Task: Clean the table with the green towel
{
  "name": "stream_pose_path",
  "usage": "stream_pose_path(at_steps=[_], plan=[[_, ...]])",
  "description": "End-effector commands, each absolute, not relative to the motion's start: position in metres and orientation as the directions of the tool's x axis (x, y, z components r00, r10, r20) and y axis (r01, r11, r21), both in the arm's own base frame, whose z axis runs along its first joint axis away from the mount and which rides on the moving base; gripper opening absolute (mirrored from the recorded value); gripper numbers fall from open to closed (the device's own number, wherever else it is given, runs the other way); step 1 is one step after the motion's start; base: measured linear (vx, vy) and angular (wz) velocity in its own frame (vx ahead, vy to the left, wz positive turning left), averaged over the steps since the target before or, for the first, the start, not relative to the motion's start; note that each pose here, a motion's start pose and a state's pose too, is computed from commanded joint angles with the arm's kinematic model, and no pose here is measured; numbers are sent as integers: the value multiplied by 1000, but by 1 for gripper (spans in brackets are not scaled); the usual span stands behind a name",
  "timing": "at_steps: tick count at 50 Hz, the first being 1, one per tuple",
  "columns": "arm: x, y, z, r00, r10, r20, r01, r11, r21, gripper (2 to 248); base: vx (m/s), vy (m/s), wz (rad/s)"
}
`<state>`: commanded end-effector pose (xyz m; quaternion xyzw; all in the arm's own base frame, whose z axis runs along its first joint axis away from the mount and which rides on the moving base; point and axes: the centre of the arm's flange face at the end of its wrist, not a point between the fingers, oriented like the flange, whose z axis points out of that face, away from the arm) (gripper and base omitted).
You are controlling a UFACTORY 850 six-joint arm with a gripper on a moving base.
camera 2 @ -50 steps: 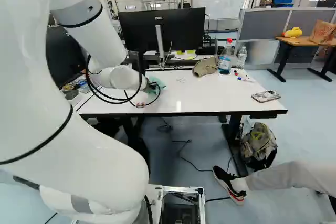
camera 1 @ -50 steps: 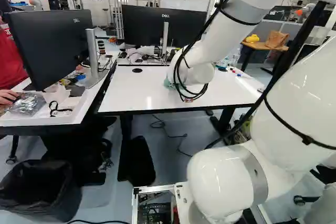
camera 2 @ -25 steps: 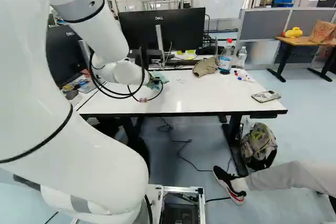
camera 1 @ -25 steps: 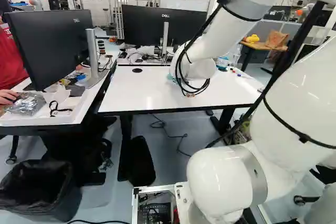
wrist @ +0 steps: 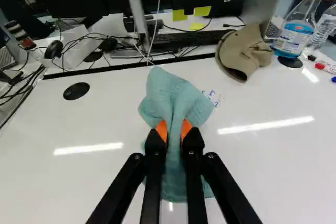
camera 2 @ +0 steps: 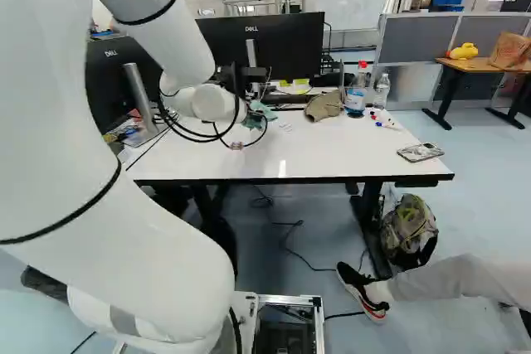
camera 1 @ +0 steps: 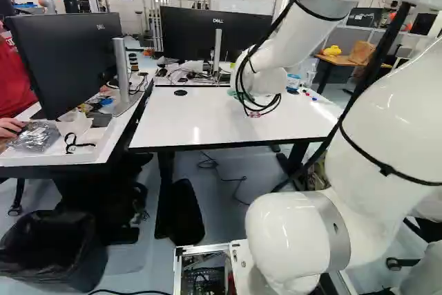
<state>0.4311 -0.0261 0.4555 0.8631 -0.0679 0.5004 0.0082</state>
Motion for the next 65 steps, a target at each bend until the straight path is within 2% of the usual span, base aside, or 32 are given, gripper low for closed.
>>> stream_pose_path(at_steps=[31,65], plan=[[469,-72,456,477,-153,865,-215,-975,-54,48,0,0,0],[533,-101,454,458,-168,873,-250,-967,-55,48,0,0,0]])
